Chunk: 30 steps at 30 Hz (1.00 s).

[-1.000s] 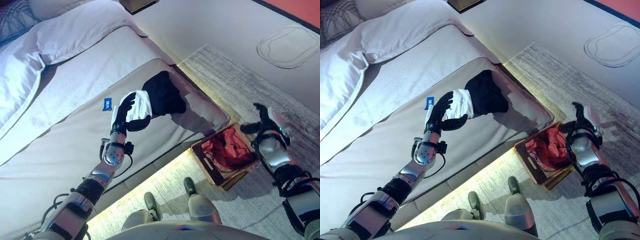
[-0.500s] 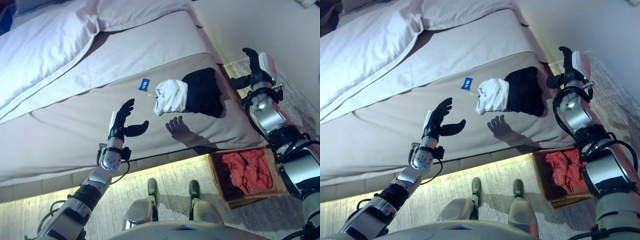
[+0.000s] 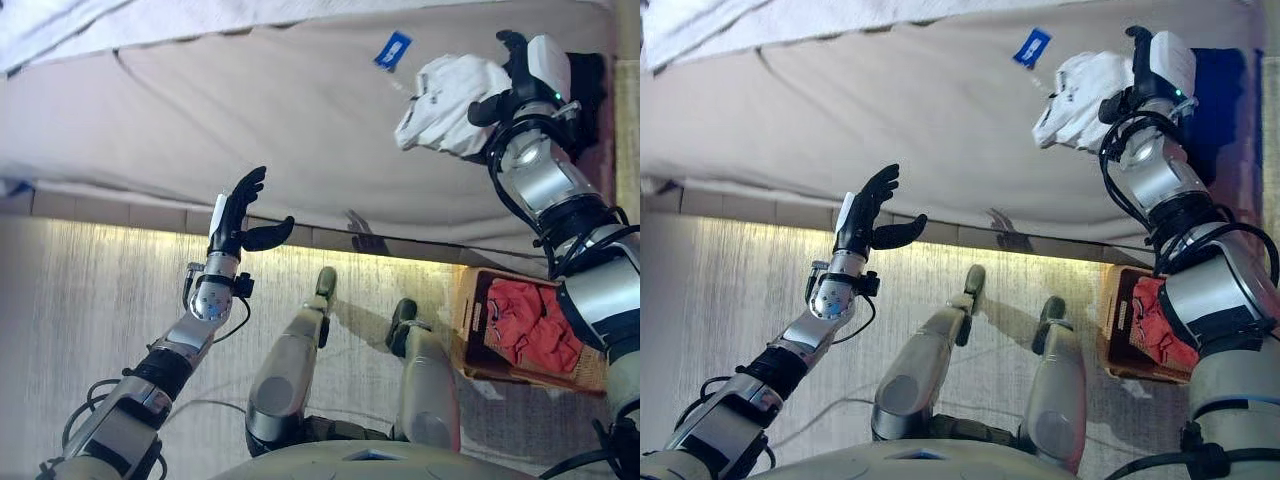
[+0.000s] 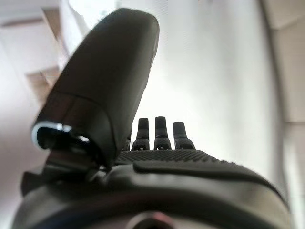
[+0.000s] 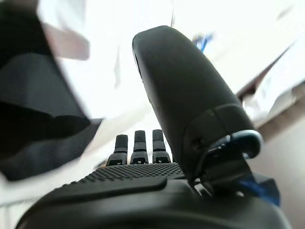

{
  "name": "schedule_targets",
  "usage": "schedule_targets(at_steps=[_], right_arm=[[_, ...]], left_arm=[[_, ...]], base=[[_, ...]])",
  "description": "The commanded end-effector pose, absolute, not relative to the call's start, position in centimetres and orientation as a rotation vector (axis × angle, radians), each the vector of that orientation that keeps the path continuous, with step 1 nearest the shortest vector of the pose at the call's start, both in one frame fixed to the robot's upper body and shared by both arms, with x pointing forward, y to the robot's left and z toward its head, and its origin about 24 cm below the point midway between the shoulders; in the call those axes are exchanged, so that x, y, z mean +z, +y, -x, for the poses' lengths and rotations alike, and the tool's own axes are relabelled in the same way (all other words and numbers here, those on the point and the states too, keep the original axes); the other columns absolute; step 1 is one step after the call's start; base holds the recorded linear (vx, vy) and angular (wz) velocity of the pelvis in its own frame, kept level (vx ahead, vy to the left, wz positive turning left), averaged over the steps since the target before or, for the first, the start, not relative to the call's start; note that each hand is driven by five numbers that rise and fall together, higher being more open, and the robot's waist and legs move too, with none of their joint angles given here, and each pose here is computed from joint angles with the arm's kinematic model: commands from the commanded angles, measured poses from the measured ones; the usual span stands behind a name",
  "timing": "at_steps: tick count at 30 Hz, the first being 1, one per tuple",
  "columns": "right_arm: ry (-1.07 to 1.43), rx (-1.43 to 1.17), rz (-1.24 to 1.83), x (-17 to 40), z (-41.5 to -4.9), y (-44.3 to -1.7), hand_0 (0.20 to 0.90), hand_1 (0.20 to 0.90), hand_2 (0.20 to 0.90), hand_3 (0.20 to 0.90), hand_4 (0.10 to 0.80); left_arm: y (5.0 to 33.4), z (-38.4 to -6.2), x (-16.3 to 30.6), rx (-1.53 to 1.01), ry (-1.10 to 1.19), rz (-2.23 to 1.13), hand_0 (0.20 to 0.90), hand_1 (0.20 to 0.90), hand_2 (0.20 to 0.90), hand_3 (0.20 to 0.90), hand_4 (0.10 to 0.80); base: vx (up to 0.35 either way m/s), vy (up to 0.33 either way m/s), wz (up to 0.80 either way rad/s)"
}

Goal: Pick up the clothes from the bed and place them into the basket

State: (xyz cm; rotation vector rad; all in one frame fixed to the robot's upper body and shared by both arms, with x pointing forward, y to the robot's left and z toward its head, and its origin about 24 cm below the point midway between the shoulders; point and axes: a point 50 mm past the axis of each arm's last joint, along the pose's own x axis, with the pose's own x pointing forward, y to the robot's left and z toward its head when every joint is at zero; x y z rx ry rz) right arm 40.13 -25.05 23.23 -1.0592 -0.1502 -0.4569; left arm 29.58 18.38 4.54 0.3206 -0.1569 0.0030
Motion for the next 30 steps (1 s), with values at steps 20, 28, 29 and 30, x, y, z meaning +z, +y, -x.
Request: schedule_targets(at_steps=[20,28,29,30], right_arm=[[-0.005,-0.749,1.395,30.2,-39.5,-29.8,0.900,0.900,0.900,0.900,0.800],[-0.045,-0.908,1.297,33.8,-37.7,-32.0,0.300,0.300,0.300,0.200,0.100],[-0.060,-0.922,1.288,34.1,-37.6,-32.0,0.300,0.300,0.300,0.200,0.100],[-0.074,-0.940,1.278,34.4,-37.4,-32.2,0.300,0.300,0.300,0.200,0.100]], left_arm=[[17.0,-28.4,10.8,-0.016,-0.501,-0.190,0.900,0.900,0.900,0.900,0.800],[18.1,-27.3,10.6,0.009,-0.492,-0.189,0.900,0.900,0.900,0.900,0.800],[18.1,-27.1,10.6,0.009,-0.491,-0.191,0.900,0.900,0.900,0.900,0.800],[18.1,-27.0,10.5,0.009,-0.490,-0.191,0.900,0.900,0.900,0.900,0.800]], base=[[-0.033,-0.011,0.07],[-0.004,0.000,-0.01],[0.000,0.000,0.00],[0.033,-0.018,0.01]])
